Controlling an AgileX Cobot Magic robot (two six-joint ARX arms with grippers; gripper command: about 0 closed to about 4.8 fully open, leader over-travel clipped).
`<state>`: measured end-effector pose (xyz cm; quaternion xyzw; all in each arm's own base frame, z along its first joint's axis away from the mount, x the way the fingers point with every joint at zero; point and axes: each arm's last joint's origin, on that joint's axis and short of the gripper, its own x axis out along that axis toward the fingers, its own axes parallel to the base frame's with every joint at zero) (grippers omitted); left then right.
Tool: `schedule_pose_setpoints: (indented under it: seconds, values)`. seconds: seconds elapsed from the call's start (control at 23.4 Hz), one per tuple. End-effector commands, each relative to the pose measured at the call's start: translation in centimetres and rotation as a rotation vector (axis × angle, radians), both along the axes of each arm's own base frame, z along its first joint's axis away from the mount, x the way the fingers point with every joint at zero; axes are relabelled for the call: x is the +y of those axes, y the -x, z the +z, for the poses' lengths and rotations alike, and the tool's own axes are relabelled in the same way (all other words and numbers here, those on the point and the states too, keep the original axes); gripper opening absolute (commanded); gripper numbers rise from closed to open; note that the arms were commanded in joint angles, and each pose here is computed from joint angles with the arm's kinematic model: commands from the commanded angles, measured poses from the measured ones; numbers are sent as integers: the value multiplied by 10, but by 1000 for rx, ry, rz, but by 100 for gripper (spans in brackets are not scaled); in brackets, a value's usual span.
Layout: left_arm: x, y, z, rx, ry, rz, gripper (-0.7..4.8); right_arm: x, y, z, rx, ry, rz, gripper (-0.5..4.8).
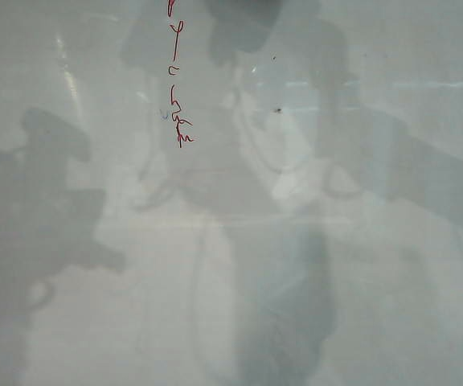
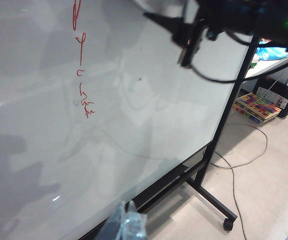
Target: Grab the whiteboard eraser that is attached to the surface of the whiteboard and use it to clean the writing on the whiteboard.
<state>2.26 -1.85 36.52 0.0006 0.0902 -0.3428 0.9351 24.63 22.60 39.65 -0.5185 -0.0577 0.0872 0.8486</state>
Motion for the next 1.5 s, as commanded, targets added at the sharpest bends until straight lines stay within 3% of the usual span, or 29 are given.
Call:
schedule_pose_setpoints:
  seconds: [0.04, 0.3, 0.47, 0.94, 1.5]
  values:
    - [0, 0, 1, -9, -2, -2, -2, 27, -7, 6, -39, 110, -73, 184]
    - [0, 0, 1, -9, -2, -2, -2, 67, -17, 7, -53, 244, -158, 211]
    - [0, 0, 1, -9, -2, -2, -2, 84, -19, 11, -46, 277, -142, 211]
    - [0, 0, 1, -9, -2, -2, -2, 94, -30, -16, 37, 361, -137, 211]
    - [0, 0, 1, -9, -2, -2, -2, 92, -29, 1, -17, 357, -189, 211]
